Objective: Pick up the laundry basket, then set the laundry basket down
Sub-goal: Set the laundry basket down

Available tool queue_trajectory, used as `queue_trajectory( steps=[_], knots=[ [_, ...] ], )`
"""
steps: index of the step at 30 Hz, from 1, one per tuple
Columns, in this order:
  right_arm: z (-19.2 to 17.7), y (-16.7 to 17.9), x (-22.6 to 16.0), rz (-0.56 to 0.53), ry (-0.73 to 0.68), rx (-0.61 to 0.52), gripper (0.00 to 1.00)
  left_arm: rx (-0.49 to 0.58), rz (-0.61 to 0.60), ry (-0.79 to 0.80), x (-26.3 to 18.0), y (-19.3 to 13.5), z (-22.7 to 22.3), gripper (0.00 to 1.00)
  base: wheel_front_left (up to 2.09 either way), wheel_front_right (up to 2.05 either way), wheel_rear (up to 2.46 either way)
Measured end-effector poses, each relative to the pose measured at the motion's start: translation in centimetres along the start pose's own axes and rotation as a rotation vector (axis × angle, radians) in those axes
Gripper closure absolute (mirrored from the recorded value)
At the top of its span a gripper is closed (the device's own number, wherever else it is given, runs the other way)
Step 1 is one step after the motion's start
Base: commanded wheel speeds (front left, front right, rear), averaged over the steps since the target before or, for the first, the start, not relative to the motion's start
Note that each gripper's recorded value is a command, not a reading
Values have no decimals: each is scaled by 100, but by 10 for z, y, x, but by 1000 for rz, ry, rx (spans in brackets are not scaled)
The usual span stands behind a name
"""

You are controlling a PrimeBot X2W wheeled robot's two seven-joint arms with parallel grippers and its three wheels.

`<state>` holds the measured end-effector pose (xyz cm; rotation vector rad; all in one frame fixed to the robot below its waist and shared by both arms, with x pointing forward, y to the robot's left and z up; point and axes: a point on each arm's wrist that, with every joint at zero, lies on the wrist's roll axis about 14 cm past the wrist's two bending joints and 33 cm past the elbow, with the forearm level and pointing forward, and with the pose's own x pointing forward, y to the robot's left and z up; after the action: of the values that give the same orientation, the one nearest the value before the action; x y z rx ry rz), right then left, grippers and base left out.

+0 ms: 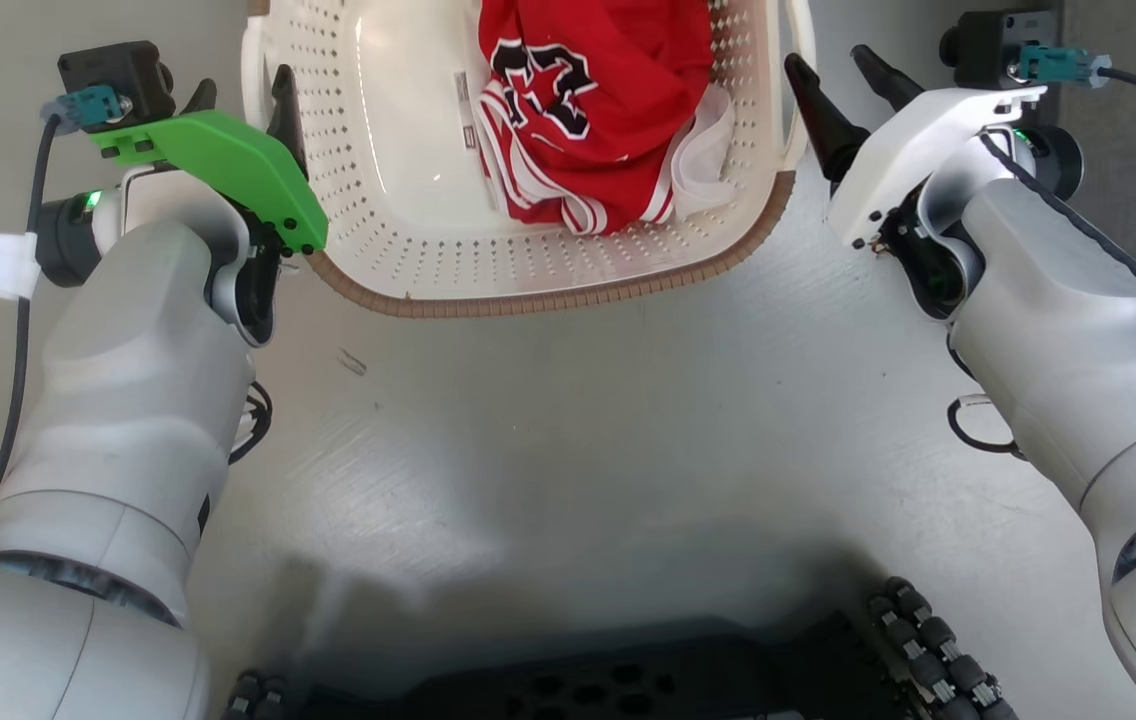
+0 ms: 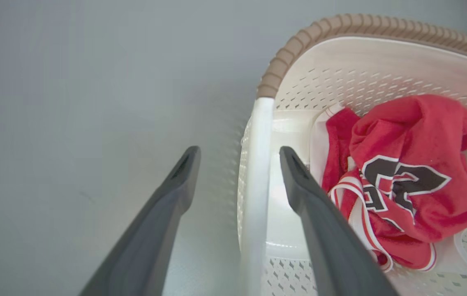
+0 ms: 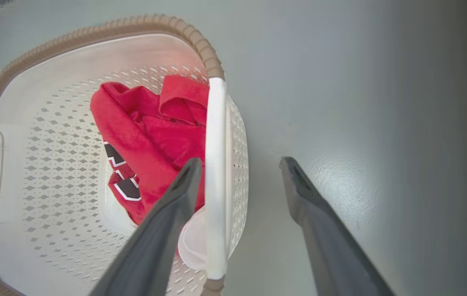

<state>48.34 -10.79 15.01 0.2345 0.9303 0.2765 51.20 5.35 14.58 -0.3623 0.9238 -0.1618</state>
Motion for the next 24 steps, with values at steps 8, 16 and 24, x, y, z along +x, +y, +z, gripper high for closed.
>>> queue_trajectory(
  steps=[8, 16, 24],
  knots=[
    [25, 6, -18, 7, -74, -23, 0, 38, -23, -56, -18, -11, 17, 0, 0, 0, 0],
    [53, 6, -46, -5, -146, -53, 0, 65, -45, -120, -42, -26, 42, 0, 0, 0, 0],
    [74, 16, -75, -1, -217, -49, 0, 73, -52, -251, -73, -32, 90, 0, 0, 0, 0]
  ],
)
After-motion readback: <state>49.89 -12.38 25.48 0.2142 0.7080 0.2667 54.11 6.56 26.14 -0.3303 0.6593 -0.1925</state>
